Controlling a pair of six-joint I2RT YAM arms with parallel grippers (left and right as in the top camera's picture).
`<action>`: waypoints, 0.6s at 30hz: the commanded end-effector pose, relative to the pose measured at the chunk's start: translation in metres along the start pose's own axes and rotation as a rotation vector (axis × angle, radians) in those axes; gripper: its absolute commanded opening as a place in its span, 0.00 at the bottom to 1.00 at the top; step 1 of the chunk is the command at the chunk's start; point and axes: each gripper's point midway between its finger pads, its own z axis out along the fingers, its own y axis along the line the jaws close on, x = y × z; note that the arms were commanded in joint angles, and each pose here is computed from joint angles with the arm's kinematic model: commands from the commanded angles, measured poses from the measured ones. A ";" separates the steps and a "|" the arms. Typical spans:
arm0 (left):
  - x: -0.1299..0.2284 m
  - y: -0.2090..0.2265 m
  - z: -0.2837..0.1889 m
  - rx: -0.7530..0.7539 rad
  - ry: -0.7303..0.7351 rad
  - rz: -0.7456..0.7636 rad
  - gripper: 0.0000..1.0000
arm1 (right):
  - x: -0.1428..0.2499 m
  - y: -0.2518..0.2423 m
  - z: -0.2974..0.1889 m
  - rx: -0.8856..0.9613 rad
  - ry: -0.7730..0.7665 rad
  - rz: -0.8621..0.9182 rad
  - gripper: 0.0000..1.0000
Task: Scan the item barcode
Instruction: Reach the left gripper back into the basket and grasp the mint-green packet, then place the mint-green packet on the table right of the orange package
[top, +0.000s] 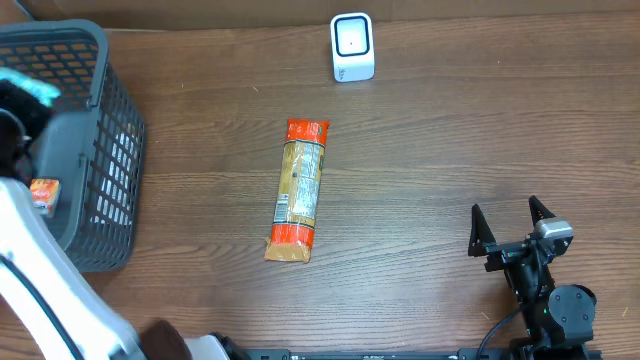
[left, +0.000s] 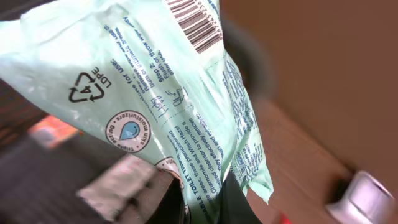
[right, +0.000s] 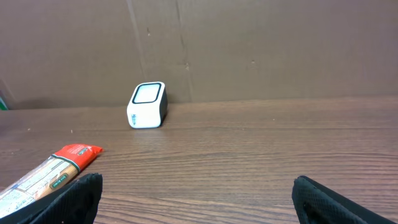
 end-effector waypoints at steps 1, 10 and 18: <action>0.037 -0.073 -0.018 0.233 0.087 0.215 0.04 | 0.003 -0.001 0.000 0.004 0.002 0.003 1.00; 0.242 -0.205 -0.018 0.562 0.561 0.704 0.04 | 0.003 -0.001 0.000 0.004 0.002 0.003 1.00; 0.410 -0.226 0.028 0.458 0.917 0.704 0.04 | 0.003 -0.001 0.000 0.004 0.002 0.003 1.00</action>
